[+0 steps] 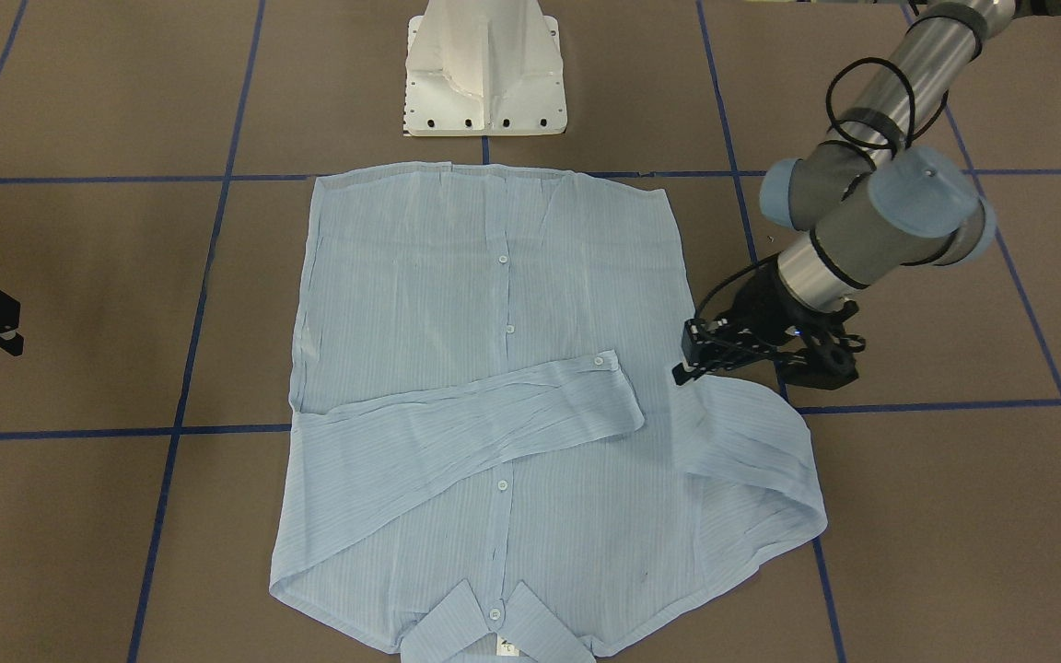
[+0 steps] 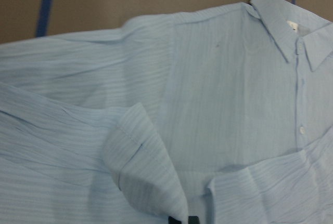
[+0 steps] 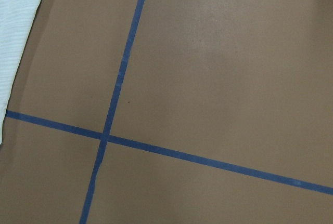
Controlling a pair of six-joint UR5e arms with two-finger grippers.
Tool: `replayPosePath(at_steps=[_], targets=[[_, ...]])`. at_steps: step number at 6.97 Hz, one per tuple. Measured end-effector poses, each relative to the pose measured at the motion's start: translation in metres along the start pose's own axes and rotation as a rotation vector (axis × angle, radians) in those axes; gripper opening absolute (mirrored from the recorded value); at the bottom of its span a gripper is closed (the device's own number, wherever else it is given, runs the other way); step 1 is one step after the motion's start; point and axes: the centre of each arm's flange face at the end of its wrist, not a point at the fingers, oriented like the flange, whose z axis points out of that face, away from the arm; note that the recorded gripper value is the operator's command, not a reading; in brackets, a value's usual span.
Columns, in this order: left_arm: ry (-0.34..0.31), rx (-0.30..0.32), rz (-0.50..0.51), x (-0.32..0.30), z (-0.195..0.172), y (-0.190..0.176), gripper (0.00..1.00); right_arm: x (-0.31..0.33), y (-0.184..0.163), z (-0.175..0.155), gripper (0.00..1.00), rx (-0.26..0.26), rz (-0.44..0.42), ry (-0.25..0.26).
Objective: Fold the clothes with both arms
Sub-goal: 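Carry the grasped sleeve across the shirt front over the first sleeve with the left gripper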
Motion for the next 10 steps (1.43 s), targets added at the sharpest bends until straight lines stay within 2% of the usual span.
replayPosePath(at_steps=[3,7,8,9,10], targets=[[0.037,-0.031,-0.074,0.106,0.041,0.036,0.0,0.001,0.001,0.001,1.0,-0.004,0.002,-0.004],[0.032,-0.04,-0.09,0.157,0.105,0.089,0.0,0.001,0.002,0.002,1.0,-0.005,0.003,-0.004],[0.022,-0.044,-0.086,0.158,0.121,0.104,0.06,0.002,0.002,0.002,1.0,-0.005,0.003,-0.004],[0.014,-0.048,-0.078,0.164,0.138,0.12,0.98,0.002,0.002,0.002,1.0,-0.005,0.003,-0.004],[0.012,-0.054,-0.071,0.173,0.152,0.134,1.0,0.002,0.002,0.002,1.0,-0.004,0.002,-0.004]])
